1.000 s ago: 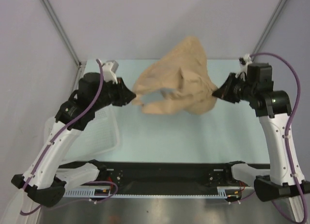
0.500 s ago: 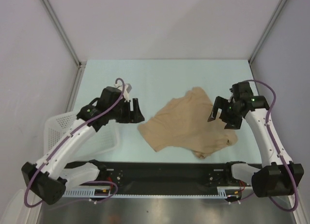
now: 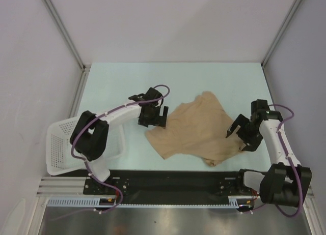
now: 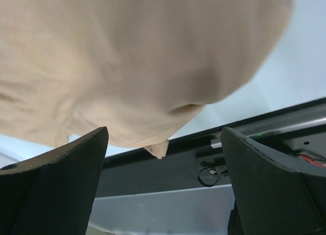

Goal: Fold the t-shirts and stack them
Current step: Move the tshirt to the center of the board

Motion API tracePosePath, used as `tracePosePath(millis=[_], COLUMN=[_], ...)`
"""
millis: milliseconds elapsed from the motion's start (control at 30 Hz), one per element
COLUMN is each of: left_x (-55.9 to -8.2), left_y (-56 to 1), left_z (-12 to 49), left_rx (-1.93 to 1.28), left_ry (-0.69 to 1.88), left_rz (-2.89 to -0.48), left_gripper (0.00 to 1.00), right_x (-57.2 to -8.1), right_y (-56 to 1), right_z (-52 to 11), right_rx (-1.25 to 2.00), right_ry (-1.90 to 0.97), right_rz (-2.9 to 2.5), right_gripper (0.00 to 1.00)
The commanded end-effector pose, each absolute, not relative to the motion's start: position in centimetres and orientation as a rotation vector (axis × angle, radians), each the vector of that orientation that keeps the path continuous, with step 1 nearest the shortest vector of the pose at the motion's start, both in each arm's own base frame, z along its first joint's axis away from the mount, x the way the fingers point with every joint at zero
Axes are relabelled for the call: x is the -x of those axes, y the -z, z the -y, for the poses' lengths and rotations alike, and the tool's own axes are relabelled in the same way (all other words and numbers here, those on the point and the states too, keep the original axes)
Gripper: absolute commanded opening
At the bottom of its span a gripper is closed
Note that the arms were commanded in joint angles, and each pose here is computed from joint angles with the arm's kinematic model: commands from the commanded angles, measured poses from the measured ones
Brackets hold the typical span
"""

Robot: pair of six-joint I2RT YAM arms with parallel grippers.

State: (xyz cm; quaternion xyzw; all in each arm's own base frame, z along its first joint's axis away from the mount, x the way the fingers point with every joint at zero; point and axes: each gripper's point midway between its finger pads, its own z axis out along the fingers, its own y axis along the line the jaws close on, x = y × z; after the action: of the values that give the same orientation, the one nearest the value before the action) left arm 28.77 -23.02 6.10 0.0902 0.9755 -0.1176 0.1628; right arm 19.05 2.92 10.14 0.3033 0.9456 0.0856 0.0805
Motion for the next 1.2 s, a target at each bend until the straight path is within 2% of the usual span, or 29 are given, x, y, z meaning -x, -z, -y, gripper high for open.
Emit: tracePosePath(millis=[0,100,167,200,267,400,433,500,533,600,633,700,767,900,1033,1067,1133,1167], left_x=[-31.7,-32.0,-32.3,-32.4,-32.5,-32.5,-32.6,-32.5,-32.5,-32.4,-32.2,-32.4,-32.3,-33.2,-34.6,-34.9,-35.4,-35.3], left_y=[-6.8,-5.3,-4.3,-4.1,-4.0,-3.6,-3.5,-2.4,-2.2,-2.3,-2.4,-4.0,-5.7,-11.5,-19.2,-22.0,-26.3,-29.4], left_z=[23.4,24.7,25.4,25.5,26.3,27.9,28.2,28.4,28.5,29.0,29.0,28.8,28.4,26.2,23.5,22.3,21.2,20.5], left_rx=[-0.273,-0.272,-0.279,-0.288,-0.320,-0.345,-0.340,-0.321,-0.318,-0.320,-0.322,-0.318,-0.326,-0.287,-0.154,-0.099,-0.054,-0.047], left_ry=[0.293,0.371,0.403,0.422,0.480,0.655,0.684,0.713,0.726,0.772,0.775,0.770,0.758,0.691,0.698,0.713,0.717,0.716], left_rz=[-2.694,-2.732,-2.743,-2.747,-2.742,-2.733,-2.739,-2.782,-2.789,-2.781,-2.782,-2.751,-2.719,-2.601,-2.426,-2.359,-2.256,-2.173], left_gripper=[0.98,0.93,0.91,0.89,0.86,0.82,0.70,0.55,0.44,0.31,0.18,0.00,0.00,0.00,0.00,0.00,0.00,0.00], right_x=[-18.2,-18.6,-18.4,-18.4,-18.6,-18.7,-18.8,-19.0,-19.0,-19.2,-19.2,-19.5,-19.9,-20.7,-20.9,-21.4,-20.7,-20.3], right_y=[-9.9,-8.8,-7.9,-7.8,-7.8,-7.5,-7.3,-6.6,-6.2,-5.8,-5.7,-5.7,-5.8,-5.9,-5.9,-6.0,-6.0,-5.6], right_z=[-2.1,-3.7,-4.8,-4.9,-5.1,-5.6,-5.6,-5.2,-5.0,-4.5,-4.4,-4.3,-4.7,-7.0,-12.2,-14.1,-17.8,-19.5], right_rx=[-1.090,-1.157,-1.158,-1.129,-0.994,-0.922,-0.925,-0.940,-0.945,-0.935,-0.928,-0.898,-0.859,-0.738,-0.605,-0.543,-0.447,-0.417], right_ry=[-0.269,-0.441,-0.528,-0.532,-0.472,-0.506,-0.503,-0.457,-0.441,-0.401,-0.383,-0.371,-0.384,-0.417,-0.572,-0.662,-0.738,-0.795], right_rz=[-2.741,-2.731,-2.751,-2.769,-2.844,-2.892,-2.897,-2.919,-2.925,-2.941,-2.945,-2.952,-2.955,-2.984,-3.012,-2.998,-3.022,-3.059], right_gripper=[1.00,0.99,0.94,0.92,0.93,0.94,0.94,0.93,0.92,0.90,0.89,0.77,0.65,0.57,0.51,0.38,0.22,0.06])
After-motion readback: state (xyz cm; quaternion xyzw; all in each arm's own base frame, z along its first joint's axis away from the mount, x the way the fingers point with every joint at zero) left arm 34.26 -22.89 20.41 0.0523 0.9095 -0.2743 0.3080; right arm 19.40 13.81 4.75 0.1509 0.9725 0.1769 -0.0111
